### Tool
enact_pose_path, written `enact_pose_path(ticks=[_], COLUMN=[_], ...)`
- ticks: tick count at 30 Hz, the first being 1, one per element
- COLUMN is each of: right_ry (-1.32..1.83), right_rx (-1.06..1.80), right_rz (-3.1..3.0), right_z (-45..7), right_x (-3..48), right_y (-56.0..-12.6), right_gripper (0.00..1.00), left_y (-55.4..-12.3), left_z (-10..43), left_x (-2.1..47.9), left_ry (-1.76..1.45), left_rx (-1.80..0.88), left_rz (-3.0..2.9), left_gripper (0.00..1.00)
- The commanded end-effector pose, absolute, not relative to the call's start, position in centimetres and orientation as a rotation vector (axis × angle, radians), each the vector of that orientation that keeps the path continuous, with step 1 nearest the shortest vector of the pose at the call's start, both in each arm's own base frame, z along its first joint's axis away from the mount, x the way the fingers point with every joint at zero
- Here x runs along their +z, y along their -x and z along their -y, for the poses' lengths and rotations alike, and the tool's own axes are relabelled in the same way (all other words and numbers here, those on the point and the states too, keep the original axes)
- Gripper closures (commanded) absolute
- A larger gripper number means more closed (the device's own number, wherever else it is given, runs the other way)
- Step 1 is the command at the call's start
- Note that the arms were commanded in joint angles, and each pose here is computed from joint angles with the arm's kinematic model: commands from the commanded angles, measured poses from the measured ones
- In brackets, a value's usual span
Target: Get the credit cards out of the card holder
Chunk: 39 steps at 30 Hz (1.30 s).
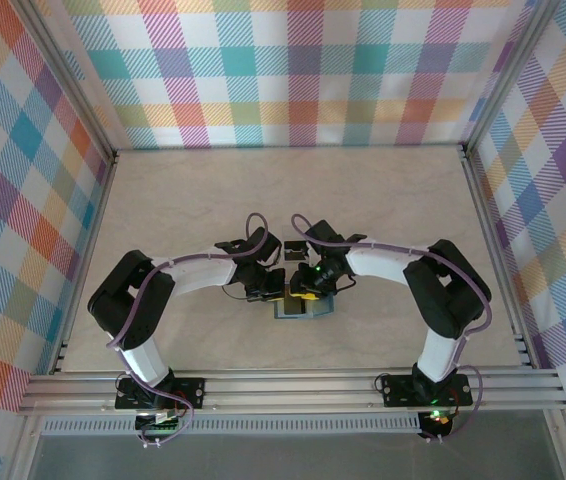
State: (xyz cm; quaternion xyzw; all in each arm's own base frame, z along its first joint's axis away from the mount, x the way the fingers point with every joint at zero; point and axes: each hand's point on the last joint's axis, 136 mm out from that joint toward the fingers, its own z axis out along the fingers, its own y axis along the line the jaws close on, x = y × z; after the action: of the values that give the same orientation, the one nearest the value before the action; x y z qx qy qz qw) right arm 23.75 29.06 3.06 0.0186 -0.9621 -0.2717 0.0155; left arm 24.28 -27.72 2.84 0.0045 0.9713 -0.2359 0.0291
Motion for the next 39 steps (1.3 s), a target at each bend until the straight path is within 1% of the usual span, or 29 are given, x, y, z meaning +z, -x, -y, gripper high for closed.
enact_pose_path(ticks=[1,7,13,19,22,26,31,39], right_ry=[-0.048,-0.056,-0.041,0.003,0.010,0.020,0.033,0.056], right_rx=[-0.714,-0.737,-0.850,-0.882,-0.882,-0.879,-0.887,-1.023], right_rz=[3.038,3.049,3.042,3.016,2.992,2.976,2.952,2.860], right_z=[-27.3,-27.6,-27.9,-27.2,-26.9,-26.5,-26.2,-26.7], right_x=[2.8,3.7,5.4,5.1,4.5,3.7,2.6,1.7], right_y=[-23.6,-23.9,-24.0,-24.1,-24.0,-23.8,-23.6,-23.3], right_gripper=[0.65,0.63,0.63,0.66,0.67,0.68,0.70,0.74], left_y=[-23.0,-23.1,-23.9,-24.0,-23.8,-23.7,-23.3,-22.5], left_z=[25.9,25.8,26.9,28.9,29.8,30.3,30.1,28.2], left_x=[0.8,1.0,3.3,5.2,5.4,4.8,2.7,0.1], left_ry=[-0.024,-0.027,-0.057,-0.115,-0.152,-0.173,-0.177,-0.204], left_rx=[-0.578,-0.570,-0.652,-0.743,-0.749,-0.731,-0.682,-0.510], left_rz=[-3.078,-3.076,-3.021,-2.991,-2.997,-3.015,-3.073,-3.147], left_gripper=[1.00,1.00,1.00,1.00,1.00,1.00,1.00,1.00])
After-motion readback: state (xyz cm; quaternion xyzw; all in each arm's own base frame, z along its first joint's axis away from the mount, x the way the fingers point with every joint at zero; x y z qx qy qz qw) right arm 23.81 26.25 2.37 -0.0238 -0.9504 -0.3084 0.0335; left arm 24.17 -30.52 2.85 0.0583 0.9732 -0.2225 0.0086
